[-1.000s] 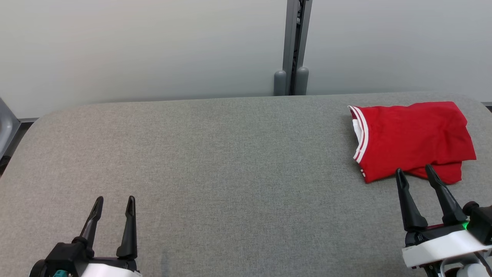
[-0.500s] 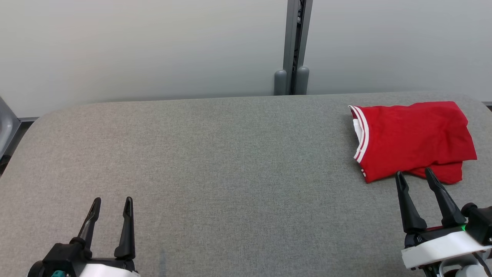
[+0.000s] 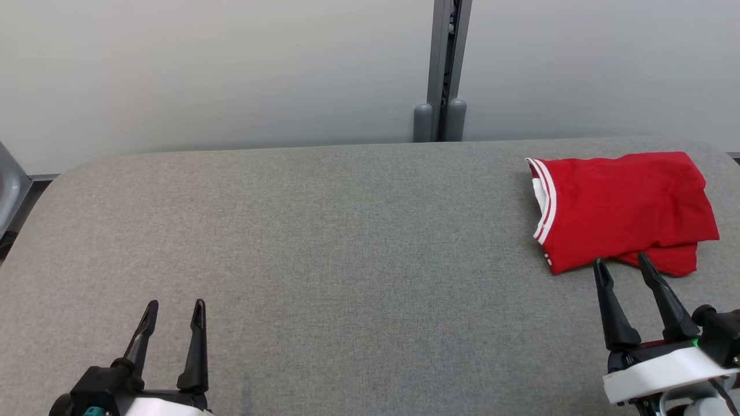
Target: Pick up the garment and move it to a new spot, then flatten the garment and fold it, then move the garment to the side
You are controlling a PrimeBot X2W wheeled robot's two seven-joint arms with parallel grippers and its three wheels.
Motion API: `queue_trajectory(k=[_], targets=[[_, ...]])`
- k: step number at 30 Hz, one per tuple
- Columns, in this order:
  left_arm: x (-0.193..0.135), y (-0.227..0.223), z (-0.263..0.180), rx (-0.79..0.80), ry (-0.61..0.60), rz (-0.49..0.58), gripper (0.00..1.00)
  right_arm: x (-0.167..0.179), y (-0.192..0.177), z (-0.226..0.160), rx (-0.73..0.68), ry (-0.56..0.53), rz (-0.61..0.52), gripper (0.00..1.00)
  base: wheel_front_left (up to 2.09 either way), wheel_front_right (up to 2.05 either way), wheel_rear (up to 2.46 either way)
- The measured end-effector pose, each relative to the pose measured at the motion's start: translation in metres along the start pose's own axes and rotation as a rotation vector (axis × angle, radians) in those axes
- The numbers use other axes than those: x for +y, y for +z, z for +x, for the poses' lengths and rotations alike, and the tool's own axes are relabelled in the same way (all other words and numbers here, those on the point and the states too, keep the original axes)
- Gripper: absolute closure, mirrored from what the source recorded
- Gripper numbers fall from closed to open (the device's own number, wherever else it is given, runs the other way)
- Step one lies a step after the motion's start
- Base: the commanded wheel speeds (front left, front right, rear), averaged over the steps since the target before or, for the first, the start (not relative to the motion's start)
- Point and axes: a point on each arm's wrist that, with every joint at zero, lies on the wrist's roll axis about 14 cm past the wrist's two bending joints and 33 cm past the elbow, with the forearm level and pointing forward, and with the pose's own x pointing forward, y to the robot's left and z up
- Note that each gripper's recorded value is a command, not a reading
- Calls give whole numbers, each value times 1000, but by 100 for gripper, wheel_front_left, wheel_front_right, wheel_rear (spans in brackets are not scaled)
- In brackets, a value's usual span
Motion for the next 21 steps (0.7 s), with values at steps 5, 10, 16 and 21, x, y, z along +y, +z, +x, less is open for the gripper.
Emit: queue_trajectory(k=[5, 10, 16, 21], targets=[[-2, -7, -2, 20, -1, -18, 100, 1, -5, -3, 15, -3, 6, 100, 0, 0, 0], [-1, -30, -14, 94, 16, -38, 100, 3, -32, -17, 97, -23, 44, 100, 0, 0, 0], [3, -30, -16, 99, 50, -149, 100, 0, -35, -20, 107, -57, 144, 100, 0, 0, 0], [6, -26, -14, 92, 72, -237, 100, -3, -35, -21, 111, -83, 230, 100, 0, 0, 0]])
